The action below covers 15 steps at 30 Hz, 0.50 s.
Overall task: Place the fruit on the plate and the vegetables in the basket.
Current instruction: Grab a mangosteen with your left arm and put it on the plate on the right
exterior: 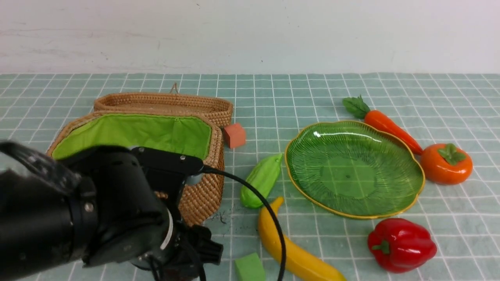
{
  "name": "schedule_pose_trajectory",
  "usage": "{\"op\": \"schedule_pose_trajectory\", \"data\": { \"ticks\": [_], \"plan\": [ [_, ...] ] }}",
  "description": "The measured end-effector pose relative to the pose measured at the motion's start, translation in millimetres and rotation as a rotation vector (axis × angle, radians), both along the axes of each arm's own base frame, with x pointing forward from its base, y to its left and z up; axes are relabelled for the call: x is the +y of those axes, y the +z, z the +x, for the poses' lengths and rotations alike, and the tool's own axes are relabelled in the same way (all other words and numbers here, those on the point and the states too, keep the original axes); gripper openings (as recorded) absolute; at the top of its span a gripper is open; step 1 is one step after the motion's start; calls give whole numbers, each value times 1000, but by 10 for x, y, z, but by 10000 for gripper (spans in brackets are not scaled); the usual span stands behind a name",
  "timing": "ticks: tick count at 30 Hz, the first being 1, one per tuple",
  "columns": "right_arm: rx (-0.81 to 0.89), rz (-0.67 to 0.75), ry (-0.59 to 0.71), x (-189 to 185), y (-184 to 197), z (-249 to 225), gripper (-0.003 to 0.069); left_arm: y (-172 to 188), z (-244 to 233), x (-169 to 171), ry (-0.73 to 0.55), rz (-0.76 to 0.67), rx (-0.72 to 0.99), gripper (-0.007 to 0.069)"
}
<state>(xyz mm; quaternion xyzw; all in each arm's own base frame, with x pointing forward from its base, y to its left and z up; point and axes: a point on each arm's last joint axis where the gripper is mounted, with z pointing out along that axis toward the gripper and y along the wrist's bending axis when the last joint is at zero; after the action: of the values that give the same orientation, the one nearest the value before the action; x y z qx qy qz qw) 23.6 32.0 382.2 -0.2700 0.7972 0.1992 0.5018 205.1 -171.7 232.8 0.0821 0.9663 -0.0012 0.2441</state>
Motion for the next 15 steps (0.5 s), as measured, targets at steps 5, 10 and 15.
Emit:
{"op": "schedule_pose_trajectory", "data": {
  "ticks": [5,10,15],
  "plan": [
    [1,2,2,2,0,-1,35,-247,57,-37,4,-45,-67,664],
    [10,10,9,10,-1,-9,35,-524,180,-103,34,-3,-85,630],
    [23,11,17,15,-9,-18,35,-697,220,-135,65,13,-64,580]
  ]
}}
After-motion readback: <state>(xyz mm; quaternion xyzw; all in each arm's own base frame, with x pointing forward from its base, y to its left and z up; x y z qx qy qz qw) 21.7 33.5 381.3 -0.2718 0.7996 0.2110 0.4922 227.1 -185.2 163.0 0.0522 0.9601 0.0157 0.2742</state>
